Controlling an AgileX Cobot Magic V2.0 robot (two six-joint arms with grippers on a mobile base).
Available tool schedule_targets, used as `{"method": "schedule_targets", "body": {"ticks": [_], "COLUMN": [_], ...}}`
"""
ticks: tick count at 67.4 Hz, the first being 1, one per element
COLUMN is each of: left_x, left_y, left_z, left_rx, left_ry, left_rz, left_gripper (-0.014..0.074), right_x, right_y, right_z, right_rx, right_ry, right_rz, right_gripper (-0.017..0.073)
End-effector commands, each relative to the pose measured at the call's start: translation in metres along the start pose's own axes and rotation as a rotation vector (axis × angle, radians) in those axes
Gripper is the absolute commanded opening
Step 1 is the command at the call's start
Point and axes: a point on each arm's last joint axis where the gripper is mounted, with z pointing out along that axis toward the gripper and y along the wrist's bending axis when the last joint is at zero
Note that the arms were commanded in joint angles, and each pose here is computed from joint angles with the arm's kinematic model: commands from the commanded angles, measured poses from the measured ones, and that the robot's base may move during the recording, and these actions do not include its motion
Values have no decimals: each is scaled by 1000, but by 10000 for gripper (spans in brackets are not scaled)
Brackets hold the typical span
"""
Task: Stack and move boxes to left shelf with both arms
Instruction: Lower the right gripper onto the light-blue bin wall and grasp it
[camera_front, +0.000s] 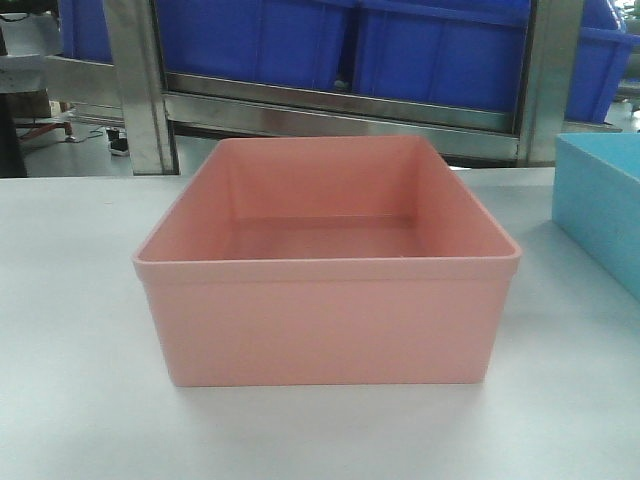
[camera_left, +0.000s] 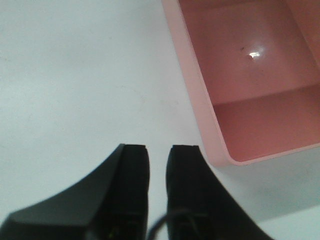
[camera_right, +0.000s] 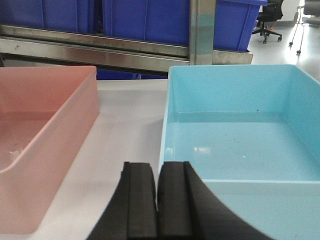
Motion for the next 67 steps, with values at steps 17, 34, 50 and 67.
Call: {"method": "schedule_targets", "body": {"ticks": [17,34,50,67], "left_x": [16,15,15,15], "left_y": [4,4,4,4], "left_z": [-22,-21,-21,-21], "left_rx": [43,43,43,43], "left_ry": [-242,-242,-242,-242], "left_rz": [49,49,49,49], "left_gripper": [-8,-8,-8,-8], "right_x": [-93,-148,-162,-194], "right_y": [10,17,13,-36], "right_z": [4,73,151,187], "right_rx": [-13,14,80,271], "right_ry": [-33,212,580,769], "right_rz": [36,29,-14,-57], "right_gripper": [55,349,590,590]}}
